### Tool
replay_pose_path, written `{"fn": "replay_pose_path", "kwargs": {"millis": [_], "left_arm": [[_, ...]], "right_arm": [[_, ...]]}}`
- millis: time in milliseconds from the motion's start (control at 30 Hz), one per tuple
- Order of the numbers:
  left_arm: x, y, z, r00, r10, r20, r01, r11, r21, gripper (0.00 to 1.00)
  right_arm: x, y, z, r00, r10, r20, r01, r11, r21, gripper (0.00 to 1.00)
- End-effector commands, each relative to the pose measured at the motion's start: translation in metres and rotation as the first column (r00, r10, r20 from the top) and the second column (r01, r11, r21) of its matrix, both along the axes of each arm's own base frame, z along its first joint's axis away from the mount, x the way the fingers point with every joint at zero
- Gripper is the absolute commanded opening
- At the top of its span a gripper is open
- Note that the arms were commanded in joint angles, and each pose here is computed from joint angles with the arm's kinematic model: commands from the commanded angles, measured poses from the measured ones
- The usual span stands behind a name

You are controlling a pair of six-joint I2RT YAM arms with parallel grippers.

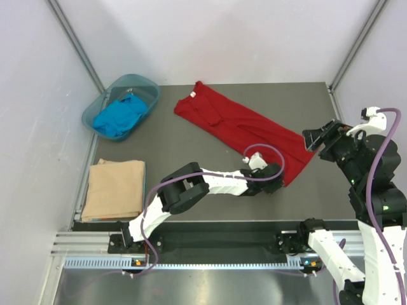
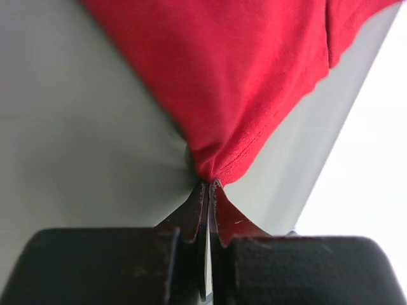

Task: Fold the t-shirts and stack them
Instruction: Fold the tshirt

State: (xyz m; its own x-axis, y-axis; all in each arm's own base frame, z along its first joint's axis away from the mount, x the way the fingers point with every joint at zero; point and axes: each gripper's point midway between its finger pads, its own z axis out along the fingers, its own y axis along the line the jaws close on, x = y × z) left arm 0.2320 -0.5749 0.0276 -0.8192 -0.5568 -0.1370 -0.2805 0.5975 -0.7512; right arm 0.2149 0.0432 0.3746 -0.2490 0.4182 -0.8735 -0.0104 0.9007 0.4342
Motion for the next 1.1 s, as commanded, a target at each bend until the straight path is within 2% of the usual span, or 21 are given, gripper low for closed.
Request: {"fn": "replay_pose_path", "kwargs": {"millis": [0,367,633,833,1067], "left_arm": [[-0.007,0.040,-0.010,1.000,-0.009,0.006,0.008,0.991,0.135,0.00],[-0.053,0.078,-0.015,0.994,-0.081,-0.069,0.091,0.982,0.168,0.00],[-0.085,0.127,-0.016,0.990,-0.099,-0.103,0.119,0.971,0.208,0.00],[-0.106,0.174,-0.031,0.985,-0.080,-0.151,0.118,0.959,0.259,0.00],[-0.119,0.213,-0.033,0.986,-0.050,-0.160,0.098,0.945,0.313,0.00]], "right_arm": [[0.004,0.002,0.003,1.000,0.015,0.003,-0.015,1.000,-0.002,0.70],[0.010,-0.001,0.029,0.999,0.008,0.032,-0.006,0.999,-0.038,0.71],[0.026,0.010,0.018,0.998,0.063,-0.015,-0.064,0.998,-0.030,0.71],[0.038,0.012,-0.004,0.995,0.081,-0.062,-0.084,0.995,-0.046,0.71],[0.060,0.040,-0.059,0.957,0.258,-0.131,-0.267,0.962,-0.053,0.69]]}}
